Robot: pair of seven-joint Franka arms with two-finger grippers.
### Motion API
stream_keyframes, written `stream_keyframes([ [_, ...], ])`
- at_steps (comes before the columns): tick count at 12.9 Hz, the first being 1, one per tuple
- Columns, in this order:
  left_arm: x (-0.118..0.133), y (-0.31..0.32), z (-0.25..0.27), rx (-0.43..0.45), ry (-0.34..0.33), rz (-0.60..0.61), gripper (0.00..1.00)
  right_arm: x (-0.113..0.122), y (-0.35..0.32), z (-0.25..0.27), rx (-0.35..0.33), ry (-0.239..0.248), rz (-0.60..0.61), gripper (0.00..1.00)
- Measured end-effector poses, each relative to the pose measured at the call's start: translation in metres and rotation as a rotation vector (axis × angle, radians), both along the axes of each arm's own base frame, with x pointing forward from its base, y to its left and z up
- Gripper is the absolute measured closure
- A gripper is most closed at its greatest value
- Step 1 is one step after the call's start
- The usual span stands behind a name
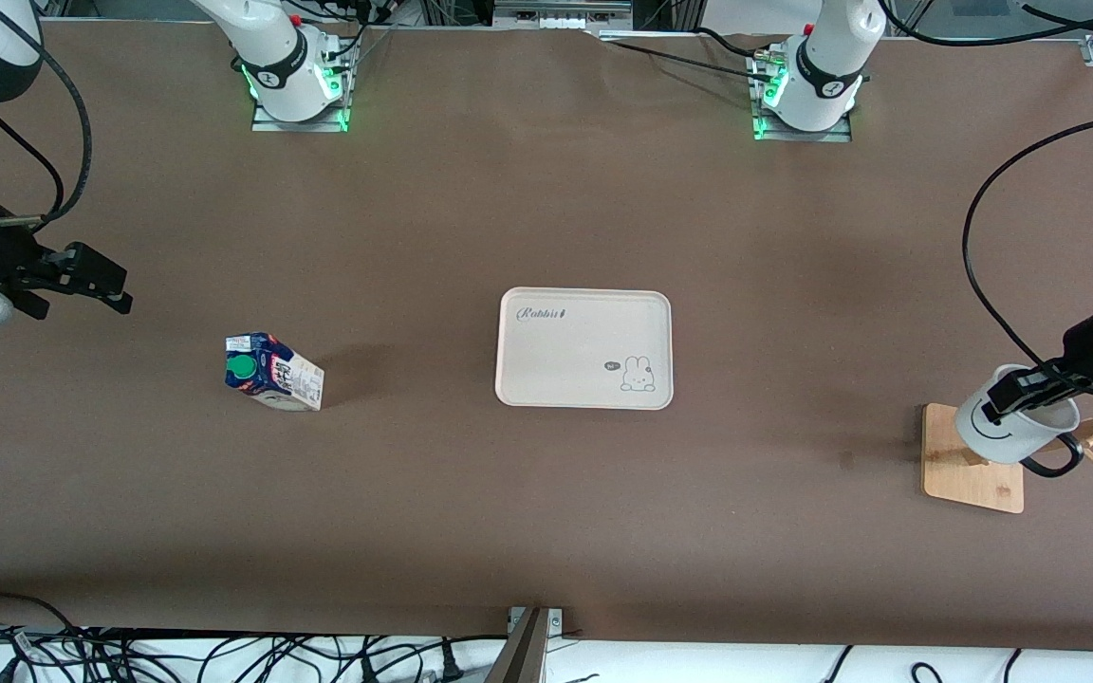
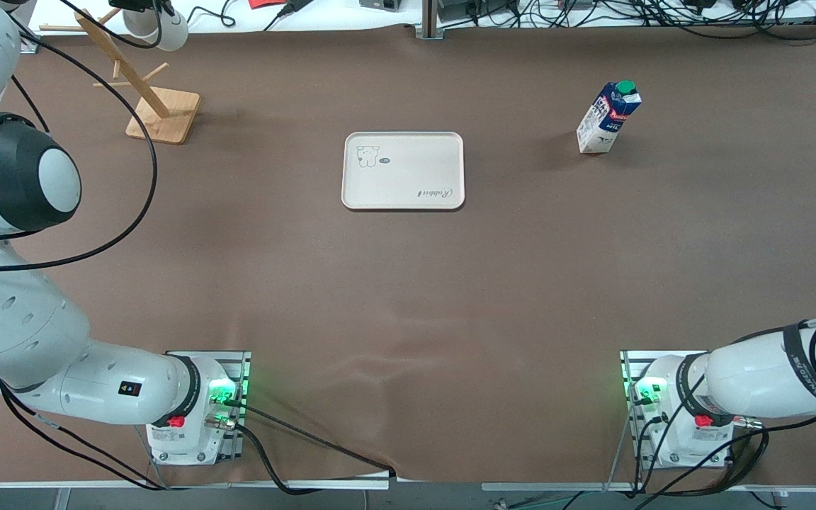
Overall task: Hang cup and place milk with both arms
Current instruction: 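Hook the mug handle onto a stand peg with the left gripper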
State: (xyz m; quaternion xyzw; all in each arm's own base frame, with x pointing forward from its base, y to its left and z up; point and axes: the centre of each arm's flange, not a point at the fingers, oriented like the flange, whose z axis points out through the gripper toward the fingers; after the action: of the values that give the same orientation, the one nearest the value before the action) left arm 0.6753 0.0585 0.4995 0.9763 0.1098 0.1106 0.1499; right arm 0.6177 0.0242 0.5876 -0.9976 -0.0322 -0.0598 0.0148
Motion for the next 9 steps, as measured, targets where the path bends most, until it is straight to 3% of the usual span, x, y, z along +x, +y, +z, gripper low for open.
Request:
stream_keyframes([
  [9, -0.006, 0.030, 0.001, 0.024, 0.008, -0.020, 0.92, 0.000, 0.000, 0.000, 0.000, 0.000, 0.000, 0.00],
])
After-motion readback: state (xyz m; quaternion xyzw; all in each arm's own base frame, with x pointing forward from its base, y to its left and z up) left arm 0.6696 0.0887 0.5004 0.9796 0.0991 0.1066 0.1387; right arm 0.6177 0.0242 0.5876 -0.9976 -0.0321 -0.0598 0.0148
